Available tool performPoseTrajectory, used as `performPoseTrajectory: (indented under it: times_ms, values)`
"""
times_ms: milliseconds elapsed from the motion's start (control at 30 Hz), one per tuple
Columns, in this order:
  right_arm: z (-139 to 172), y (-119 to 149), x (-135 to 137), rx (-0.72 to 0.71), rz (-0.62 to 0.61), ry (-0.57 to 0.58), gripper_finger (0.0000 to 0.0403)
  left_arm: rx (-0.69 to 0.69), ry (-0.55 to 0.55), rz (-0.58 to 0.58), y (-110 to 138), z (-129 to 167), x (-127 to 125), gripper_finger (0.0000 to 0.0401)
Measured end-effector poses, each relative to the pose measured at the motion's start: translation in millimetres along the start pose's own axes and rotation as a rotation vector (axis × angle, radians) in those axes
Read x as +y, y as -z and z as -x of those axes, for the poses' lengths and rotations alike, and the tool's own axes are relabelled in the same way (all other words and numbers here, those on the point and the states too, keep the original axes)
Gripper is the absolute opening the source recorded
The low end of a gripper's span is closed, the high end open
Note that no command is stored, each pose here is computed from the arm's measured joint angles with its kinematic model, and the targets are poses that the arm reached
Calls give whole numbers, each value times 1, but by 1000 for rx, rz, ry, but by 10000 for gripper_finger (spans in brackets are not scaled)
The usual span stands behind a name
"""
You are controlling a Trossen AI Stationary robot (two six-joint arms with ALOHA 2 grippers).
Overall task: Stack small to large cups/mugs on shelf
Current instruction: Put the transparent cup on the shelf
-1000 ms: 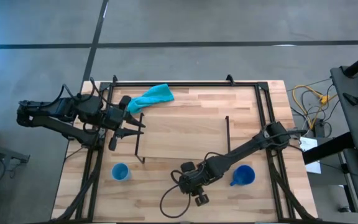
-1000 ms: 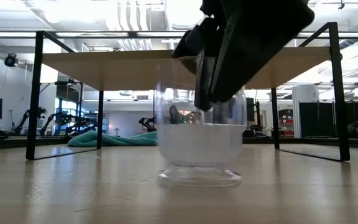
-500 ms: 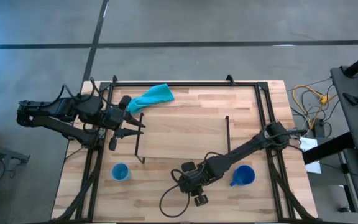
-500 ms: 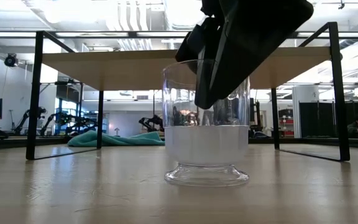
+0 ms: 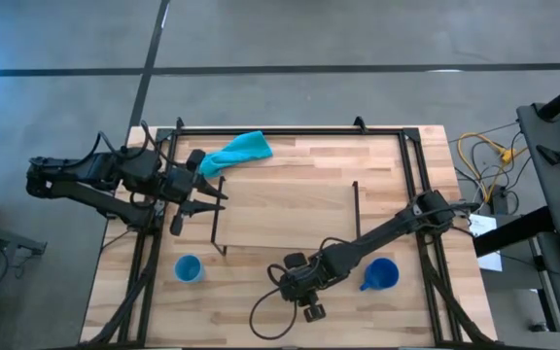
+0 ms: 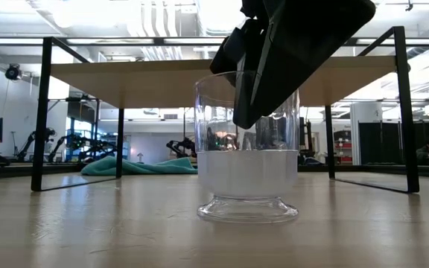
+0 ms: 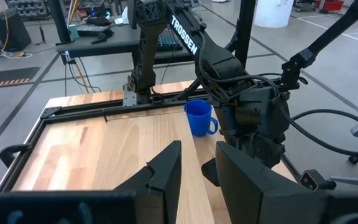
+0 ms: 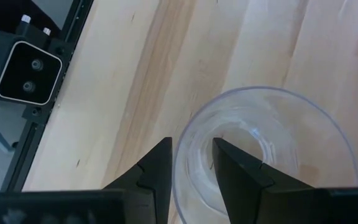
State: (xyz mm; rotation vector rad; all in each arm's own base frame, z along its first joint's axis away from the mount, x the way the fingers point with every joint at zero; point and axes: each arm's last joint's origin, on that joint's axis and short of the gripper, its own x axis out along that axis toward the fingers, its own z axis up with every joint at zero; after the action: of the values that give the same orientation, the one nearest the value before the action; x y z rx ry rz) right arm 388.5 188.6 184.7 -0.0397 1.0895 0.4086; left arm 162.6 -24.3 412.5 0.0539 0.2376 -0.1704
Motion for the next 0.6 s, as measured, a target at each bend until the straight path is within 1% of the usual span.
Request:
performPoseTrajectory:
  times_ms: [200, 267, 333, 500, 533, 600]
  values:
    - [0, 0, 0, -1, -15, 0, 109, 3, 0, 0, 0, -1, 0, 86]
    - [1, 0, 0, -3, -22, -1, 103, 6, 0, 0, 1, -1, 0, 86]
    - [3, -1, 1, -7, -22, -2, 87, 8, 0, 0, 1, -2, 0, 86]
    - [6, -2, 1, -12, -21, -11, 26, 9, 0, 0, 1, -2, 0, 86]
    - [6, -2, 1, -14, -21, -11, 17, 9, 0, 0, 1, -2, 0, 86]
    - [6, -2, 1, -16, -20, -12, 12, 10, 0, 0, 1, -3, 0, 86]
